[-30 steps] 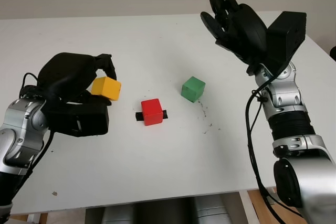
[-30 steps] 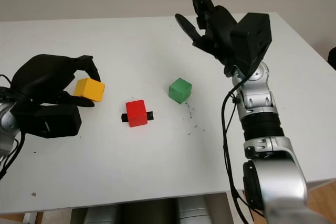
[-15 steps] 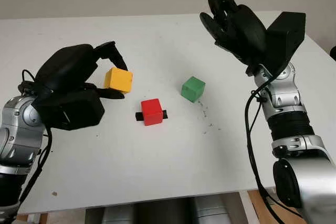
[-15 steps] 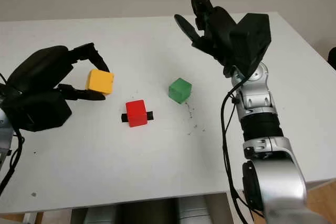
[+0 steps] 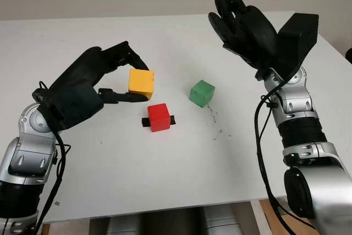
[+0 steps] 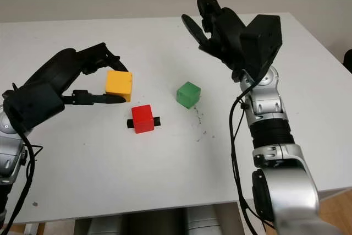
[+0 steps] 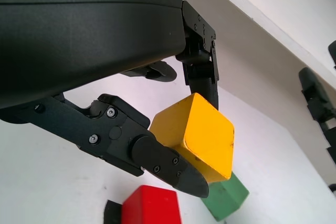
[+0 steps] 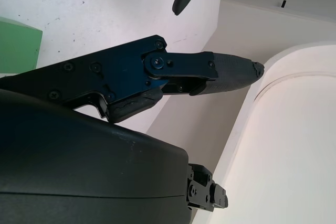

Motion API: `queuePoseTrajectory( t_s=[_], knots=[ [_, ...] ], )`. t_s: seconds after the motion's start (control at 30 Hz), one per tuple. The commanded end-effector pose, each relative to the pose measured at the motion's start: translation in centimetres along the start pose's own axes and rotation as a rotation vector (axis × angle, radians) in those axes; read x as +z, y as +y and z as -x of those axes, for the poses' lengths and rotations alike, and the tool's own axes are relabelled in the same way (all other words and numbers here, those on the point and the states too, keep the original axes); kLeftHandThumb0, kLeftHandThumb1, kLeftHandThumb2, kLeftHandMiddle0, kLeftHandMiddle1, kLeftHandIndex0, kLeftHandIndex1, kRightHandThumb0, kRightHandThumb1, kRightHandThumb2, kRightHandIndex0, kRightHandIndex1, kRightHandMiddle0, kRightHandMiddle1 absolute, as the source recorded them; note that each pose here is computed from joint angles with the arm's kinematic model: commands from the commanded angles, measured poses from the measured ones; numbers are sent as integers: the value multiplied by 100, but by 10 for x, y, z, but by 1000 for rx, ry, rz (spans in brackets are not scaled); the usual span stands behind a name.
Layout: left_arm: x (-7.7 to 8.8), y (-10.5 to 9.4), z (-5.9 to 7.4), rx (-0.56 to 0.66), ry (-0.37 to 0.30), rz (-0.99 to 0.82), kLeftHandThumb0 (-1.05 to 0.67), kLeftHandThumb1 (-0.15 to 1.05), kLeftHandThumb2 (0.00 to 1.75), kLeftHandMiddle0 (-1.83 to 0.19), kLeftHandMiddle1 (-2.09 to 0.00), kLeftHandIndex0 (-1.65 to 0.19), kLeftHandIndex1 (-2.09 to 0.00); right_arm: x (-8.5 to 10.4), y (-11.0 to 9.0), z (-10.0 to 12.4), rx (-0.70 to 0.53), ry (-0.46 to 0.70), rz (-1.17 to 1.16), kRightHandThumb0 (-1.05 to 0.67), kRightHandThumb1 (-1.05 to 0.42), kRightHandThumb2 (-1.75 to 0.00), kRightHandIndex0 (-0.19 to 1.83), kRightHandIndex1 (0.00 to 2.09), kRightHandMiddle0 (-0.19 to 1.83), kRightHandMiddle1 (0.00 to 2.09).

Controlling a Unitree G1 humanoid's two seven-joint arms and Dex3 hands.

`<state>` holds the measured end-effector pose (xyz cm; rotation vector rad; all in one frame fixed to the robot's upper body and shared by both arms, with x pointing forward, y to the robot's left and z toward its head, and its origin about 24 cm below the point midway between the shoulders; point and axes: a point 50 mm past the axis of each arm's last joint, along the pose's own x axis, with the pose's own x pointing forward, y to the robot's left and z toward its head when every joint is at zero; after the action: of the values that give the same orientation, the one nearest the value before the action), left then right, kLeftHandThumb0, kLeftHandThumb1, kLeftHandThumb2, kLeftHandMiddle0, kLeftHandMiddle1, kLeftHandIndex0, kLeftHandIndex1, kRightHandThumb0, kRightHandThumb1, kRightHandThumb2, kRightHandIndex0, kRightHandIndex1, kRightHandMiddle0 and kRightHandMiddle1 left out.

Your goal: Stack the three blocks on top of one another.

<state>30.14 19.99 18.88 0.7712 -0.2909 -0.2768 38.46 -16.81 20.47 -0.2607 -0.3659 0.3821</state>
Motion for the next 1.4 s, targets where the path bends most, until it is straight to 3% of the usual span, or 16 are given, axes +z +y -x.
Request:
queuePoseTrajectory(
  t_s=[0.0,0.17,0.5,0.77,1.37],
  knots=[
    [2,1,-3,23,-23,49,-47,94,5,-39,-5,-45,-162,1,-1,0,0,-8,-7,-74,-105,-44,-19,0,-15,5],
    [-4,-10,-4,33,-16,150,-49,94,5,-38,-4,-44,-169,1,0,-1,4,-8,-13,-75,-105,-43,-19,0,-16,5],
    [-12,-32,-4,84,-11,181,-49,96,6,-35,-2,-37,-170,3,-1,-1,-2,-11,-21,-74,-105,-41,-19,0,-15,5],
    [-22,-48,2,134,31,222,-44,94,5,-37,-3,-39,-172,3,-2,-1,-7,-2,-23,-75,-105,-40,-19,0,-15,5],
    [-16,-59,21,160,145,264,-42,94,5,-38,-3,-40,-178,0,1,-2,4,-11,-18,-74,-105,-41,-19,0,-16,5]
  ],
)
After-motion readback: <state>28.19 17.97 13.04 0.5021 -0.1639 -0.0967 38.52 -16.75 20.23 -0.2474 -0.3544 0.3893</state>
